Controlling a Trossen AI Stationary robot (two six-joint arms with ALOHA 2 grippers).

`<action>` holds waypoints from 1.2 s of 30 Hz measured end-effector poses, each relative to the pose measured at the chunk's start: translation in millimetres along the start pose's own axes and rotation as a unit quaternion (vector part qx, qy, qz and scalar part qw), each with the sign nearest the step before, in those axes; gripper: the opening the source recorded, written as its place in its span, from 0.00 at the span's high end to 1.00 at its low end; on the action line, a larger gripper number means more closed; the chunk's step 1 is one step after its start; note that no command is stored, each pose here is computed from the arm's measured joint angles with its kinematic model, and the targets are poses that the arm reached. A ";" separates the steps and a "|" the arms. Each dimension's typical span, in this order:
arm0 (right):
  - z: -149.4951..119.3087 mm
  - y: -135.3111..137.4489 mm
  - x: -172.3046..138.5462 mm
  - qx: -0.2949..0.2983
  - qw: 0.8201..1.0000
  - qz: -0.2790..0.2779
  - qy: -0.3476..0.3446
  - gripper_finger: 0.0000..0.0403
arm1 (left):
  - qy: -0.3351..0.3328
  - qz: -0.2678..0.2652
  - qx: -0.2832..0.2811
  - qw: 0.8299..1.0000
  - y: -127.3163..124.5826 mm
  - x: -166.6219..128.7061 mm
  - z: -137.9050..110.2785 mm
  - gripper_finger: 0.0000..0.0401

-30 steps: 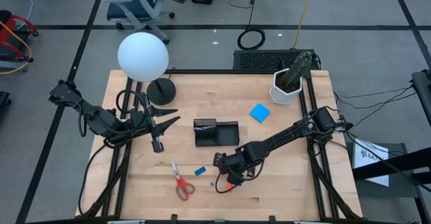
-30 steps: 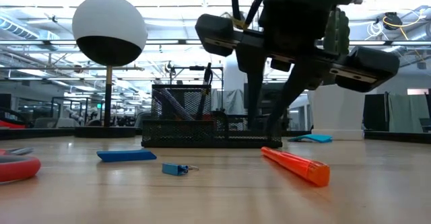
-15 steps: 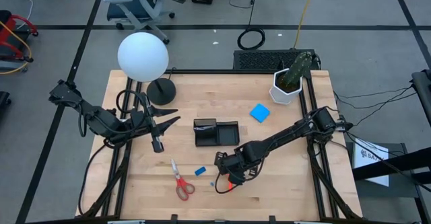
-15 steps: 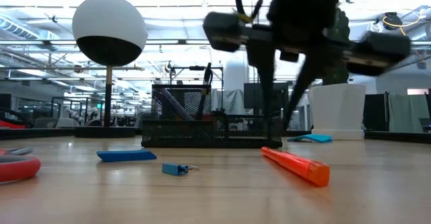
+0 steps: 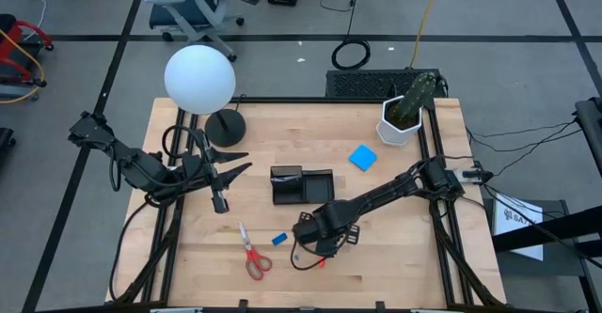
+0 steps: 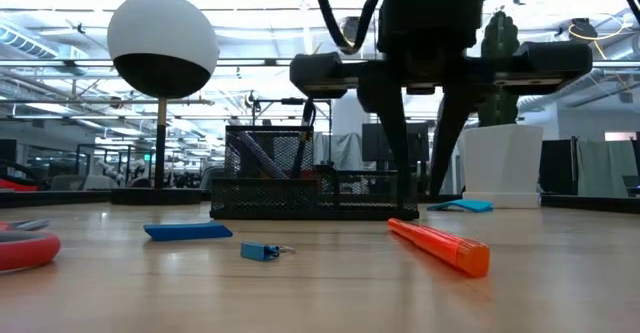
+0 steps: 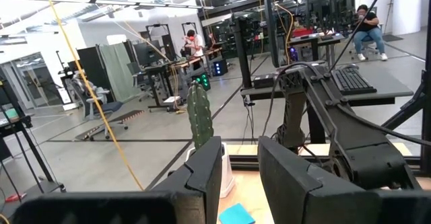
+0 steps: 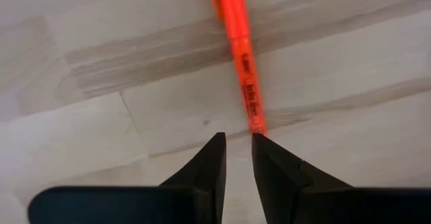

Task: Pick and place office supplies into organizer
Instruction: Put the orange pen into the black desk organizer

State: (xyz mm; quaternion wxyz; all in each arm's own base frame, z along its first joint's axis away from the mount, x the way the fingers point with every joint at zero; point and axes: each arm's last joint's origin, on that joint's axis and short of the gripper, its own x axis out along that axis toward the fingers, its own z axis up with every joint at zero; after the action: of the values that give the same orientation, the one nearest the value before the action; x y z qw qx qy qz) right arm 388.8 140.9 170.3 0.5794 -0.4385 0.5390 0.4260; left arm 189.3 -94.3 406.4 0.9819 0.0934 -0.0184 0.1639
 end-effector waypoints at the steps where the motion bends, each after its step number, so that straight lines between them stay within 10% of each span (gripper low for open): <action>1: 0.5 -0.7 0.1 -0.005 1.000 -0.004 -0.002 0.84 | 0.000 0.000 0.000 1.000 0.0 0.0 0.0 0.74; 36: 19.3 1.8 7.8 -0.095 0.992 -0.034 -0.070 0.68 | 0.000 0.000 0.000 1.000 0.0 0.0 0.0 0.74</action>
State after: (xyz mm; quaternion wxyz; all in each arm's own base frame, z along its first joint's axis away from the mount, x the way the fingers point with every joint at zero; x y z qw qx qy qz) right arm 392.4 160.3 163.1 0.5856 -0.4785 0.4390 0.4851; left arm 189.2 -94.3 406.4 0.9819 0.0934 -0.0184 0.1639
